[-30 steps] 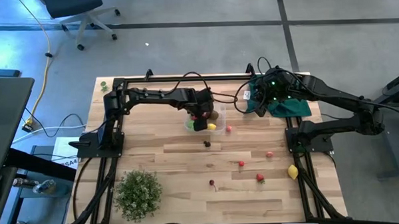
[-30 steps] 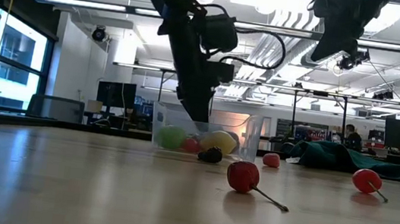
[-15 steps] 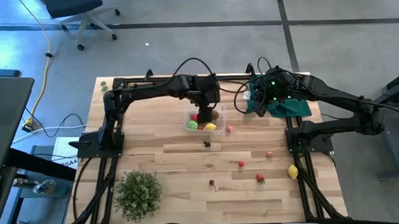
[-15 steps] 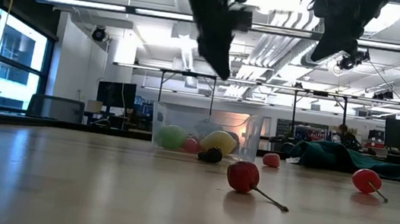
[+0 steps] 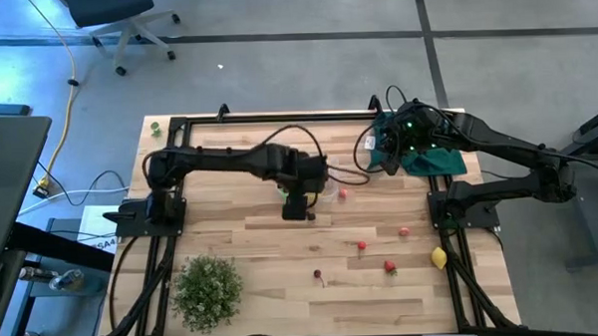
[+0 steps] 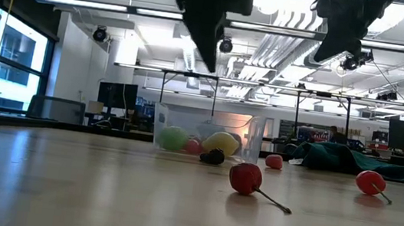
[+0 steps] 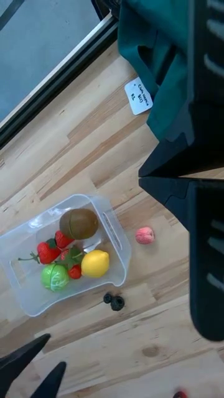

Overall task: Pick and placing Produce into tupperware
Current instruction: Put the blackberry into the transparent bin

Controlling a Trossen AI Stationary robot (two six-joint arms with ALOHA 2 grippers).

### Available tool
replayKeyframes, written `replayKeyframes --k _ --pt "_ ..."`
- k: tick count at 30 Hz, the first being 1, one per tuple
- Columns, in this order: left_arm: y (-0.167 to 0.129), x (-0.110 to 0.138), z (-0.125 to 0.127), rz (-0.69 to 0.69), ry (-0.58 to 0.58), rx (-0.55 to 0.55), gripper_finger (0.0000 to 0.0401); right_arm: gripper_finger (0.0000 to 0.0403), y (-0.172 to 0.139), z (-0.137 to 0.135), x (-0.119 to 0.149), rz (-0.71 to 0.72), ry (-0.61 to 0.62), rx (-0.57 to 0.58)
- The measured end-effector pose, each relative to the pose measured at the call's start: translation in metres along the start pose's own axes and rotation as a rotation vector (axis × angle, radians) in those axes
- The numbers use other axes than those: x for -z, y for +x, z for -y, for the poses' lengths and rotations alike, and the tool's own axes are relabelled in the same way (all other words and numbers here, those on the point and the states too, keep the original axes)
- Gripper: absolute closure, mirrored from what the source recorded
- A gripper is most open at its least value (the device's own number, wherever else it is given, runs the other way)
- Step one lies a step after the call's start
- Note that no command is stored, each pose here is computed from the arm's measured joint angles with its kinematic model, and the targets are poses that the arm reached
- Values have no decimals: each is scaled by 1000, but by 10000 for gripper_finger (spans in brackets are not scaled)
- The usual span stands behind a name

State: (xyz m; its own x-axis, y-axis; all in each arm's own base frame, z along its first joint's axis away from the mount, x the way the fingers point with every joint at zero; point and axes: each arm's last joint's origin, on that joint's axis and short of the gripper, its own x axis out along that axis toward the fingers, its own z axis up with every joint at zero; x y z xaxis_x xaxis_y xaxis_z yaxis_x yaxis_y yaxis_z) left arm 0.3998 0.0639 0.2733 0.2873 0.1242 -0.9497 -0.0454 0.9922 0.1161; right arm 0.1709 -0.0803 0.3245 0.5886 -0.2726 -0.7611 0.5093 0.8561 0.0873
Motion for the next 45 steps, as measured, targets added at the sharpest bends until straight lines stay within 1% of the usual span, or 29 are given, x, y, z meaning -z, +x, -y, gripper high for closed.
replayKeyframes --k 2,4,6,9,12,14,18,27,31,33,36,38,40,42,45 --pt "8 2 6 37 -43 -18 235 402 0 0 0 0 0 0" --pt "14 10 11 40 -76 -18 234 402 0 0 0 1 0 0" --pt "20 14 18 98 -109 -22 234 402 0 0 0 0 0 0" --pt "36 23 33 133 -135 -7 234 402 0 0 0 1 0 0" --pt "50 28 44 165 -134 6 233 402 0 0 0 2 0 0" --pt "54 26 48 219 -143 10 233 402 0 0 0 2 0 0" --pt "64 30 56 247 -138 -13 233 402 0 0 0 2 0 0" --pt "77 38 58 266 -175 -13 233 402 0 0 0 2 0 0" --pt "84 39 66 270 -176 -15 233 402 0 0 0 2 0 0" --pt "87 41 68 250 -171 -16 233 402 0 0 0 2 0 0" --pt "94 35 70 290 -175 -9 233 402 0 0 0 2 0 0" --pt "98 39 69 257 -172 -7 233 402 0 0 0 3 0 0" --pt "107 34 70 284 -176 -7 233 402 0 0 0 2 0 0" --pt "109 38 71 252 -172 -6 233 402 0 0 0 3 0 0" --pt "113 34 72 284 -173 -3 233 402 0 0 0 3 0 0"
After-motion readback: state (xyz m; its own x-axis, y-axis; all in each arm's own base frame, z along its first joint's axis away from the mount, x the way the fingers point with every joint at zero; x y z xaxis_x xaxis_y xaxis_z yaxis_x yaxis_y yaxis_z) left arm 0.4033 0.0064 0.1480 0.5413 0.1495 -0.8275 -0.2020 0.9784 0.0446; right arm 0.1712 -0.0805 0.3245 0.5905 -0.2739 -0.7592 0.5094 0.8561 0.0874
